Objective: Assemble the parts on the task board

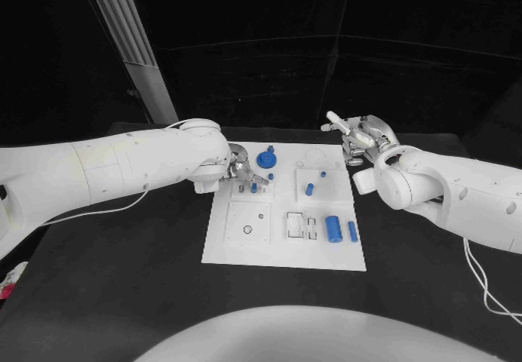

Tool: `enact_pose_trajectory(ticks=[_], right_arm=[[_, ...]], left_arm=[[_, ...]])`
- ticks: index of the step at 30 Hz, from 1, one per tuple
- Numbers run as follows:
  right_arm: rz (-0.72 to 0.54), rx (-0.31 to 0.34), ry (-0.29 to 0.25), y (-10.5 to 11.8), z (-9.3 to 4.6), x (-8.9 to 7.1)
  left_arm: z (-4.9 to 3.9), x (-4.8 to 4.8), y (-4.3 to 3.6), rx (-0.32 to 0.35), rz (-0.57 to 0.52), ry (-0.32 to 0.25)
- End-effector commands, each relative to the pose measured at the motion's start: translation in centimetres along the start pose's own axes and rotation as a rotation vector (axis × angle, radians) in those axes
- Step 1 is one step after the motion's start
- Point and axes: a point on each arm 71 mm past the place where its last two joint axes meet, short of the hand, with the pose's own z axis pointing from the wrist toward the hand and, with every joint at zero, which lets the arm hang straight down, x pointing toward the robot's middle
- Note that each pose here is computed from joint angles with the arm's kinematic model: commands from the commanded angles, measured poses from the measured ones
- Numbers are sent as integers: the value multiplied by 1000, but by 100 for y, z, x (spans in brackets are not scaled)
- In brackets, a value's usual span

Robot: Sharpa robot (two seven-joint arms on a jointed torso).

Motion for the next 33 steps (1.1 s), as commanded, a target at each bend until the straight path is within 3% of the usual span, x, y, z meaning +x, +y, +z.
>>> enact_pose_trajectory(ticks=[1,5,11,17,26,33], right_arm=[[1,-6,0,14,4,1],[1,-3,0,5,2,5],[2,2,0,-17,-6,7],[2,6,0,-26,-8,10],[3,7,2,-24,-10,23],[3,6,3,-23,-12,24]], left_arm=[[-51,-50,24,-16,29,-51],[-135,-143,36,0,35,-97],[-318,-432,2,110,24,-203],[-441,-643,3,139,30,-246],[-382,-797,111,81,34,-240],[-233,-761,197,9,48,-178]])
